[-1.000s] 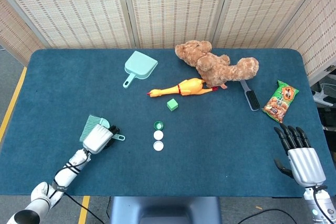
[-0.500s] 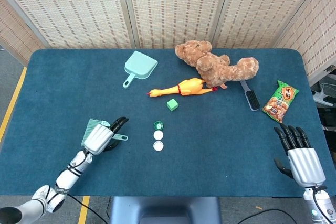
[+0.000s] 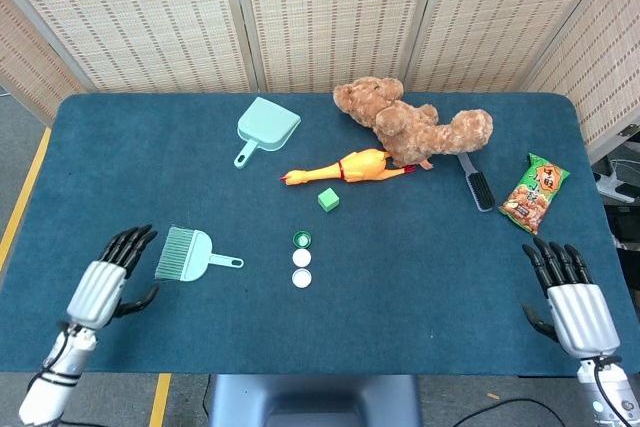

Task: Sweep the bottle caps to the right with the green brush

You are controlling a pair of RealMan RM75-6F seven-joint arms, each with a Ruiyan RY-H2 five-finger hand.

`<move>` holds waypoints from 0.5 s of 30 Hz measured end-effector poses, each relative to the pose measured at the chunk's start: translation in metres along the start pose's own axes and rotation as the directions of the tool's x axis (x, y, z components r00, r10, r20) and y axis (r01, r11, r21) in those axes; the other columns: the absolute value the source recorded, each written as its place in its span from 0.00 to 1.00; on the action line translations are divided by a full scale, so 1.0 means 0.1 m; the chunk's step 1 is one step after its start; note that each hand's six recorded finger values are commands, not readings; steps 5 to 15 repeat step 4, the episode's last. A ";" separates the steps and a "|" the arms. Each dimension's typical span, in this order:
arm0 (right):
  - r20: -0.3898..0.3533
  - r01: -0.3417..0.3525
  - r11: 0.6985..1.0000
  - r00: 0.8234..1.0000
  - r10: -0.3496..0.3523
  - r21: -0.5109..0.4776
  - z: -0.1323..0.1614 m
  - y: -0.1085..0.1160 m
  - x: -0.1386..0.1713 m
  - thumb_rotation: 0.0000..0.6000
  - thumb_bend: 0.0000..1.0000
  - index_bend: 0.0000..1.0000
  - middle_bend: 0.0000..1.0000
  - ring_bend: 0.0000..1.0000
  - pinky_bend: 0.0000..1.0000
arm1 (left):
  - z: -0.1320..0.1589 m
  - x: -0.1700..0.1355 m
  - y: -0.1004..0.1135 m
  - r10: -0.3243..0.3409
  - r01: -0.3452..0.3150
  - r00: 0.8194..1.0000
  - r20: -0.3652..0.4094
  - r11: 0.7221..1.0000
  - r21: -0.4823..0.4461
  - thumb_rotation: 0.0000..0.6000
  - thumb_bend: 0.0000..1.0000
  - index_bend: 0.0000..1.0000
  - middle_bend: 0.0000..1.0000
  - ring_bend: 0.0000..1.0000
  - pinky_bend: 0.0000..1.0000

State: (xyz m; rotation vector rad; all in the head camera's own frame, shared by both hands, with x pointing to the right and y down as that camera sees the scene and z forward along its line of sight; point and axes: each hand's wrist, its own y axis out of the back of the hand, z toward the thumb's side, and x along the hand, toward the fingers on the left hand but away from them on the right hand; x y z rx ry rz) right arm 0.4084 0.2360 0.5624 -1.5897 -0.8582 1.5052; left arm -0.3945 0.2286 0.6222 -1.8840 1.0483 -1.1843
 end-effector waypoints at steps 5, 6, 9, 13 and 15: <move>-0.006 -0.012 1.000 1.000 0.012 0.006 0.04 -0.03 0.01 1.00 0.24 0.00 0.00 0.00 0.00 | -0.09 -0.20 0.07 -0.019 0.019 0.999 -0.029 0.999 0.029 1.00 0.37 0.00 0.00 0.00 0.05; -0.006 -0.012 1.000 1.000 0.012 0.006 0.04 -0.03 0.01 1.00 0.24 0.00 0.00 0.00 0.00 | -0.09 -0.20 0.07 -0.019 0.019 0.999 -0.029 0.999 0.029 1.00 0.37 0.00 0.00 0.00 0.05; -0.006 -0.012 1.000 1.000 0.012 0.006 0.04 -0.03 0.01 1.00 0.24 0.00 0.00 0.00 0.00 | -0.09 -0.20 0.07 -0.019 0.019 0.999 -0.029 0.999 0.029 1.00 0.37 0.00 0.00 0.00 0.05; -0.006 -0.012 1.000 1.000 0.012 0.006 0.04 -0.03 0.01 1.00 0.24 0.00 0.00 0.00 0.00 | -0.09 -0.20 0.07 -0.019 0.019 0.999 -0.029 0.999 0.029 1.00 0.37 0.00 0.00 0.00 0.05; -0.006 -0.012 1.000 1.000 0.012 0.006 0.04 -0.03 0.01 1.00 0.24 0.00 0.00 0.00 0.00 | -0.09 -0.20 0.07 -0.019 0.019 0.999 -0.029 0.999 0.029 1.00 0.37 0.00 0.00 0.00 0.05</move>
